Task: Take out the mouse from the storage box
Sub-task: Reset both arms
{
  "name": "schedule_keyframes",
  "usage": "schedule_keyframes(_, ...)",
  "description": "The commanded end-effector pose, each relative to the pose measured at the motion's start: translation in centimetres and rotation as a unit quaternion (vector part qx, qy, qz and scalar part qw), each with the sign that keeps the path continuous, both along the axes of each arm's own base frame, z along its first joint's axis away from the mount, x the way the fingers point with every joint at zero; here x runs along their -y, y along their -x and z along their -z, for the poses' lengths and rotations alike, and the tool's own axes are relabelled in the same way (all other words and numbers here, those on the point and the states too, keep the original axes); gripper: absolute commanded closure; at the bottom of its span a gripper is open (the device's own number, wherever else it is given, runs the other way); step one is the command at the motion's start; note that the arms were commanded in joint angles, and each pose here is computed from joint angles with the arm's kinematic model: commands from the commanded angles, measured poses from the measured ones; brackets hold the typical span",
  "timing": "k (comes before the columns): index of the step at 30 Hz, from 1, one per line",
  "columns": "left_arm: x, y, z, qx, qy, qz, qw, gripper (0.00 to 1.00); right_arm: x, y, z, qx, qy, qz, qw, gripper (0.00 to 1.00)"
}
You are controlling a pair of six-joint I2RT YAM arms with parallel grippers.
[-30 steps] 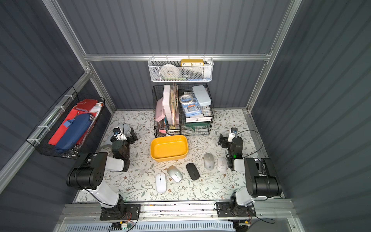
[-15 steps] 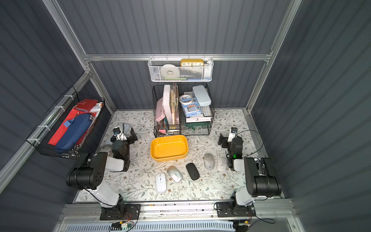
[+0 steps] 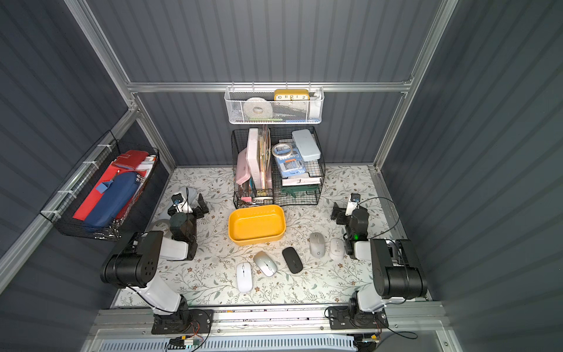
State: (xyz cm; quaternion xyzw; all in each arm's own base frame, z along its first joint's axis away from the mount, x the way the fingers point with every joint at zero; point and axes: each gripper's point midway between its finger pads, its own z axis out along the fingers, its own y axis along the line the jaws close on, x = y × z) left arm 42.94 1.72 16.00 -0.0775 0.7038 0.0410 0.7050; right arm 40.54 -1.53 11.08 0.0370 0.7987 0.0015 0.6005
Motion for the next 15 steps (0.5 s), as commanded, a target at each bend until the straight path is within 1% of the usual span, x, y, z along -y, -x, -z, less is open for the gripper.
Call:
schedule_keyframes(1, -0.13, -0.31, -0.46, 0.007, 0.007, -0.002, 1.000, 0.01, -0.17, -0.08, -0.37, 0.007, 0.004, -0.004, 1.000, 0.01)
schedule_keyframes(15, -0.13, -0.31, -0.41, 0.006, 0.006, -0.002, 1.000, 0.01, -0.36, -0.11, -0.27, 0.005, 0.003, -0.011, 1.000, 0.01)
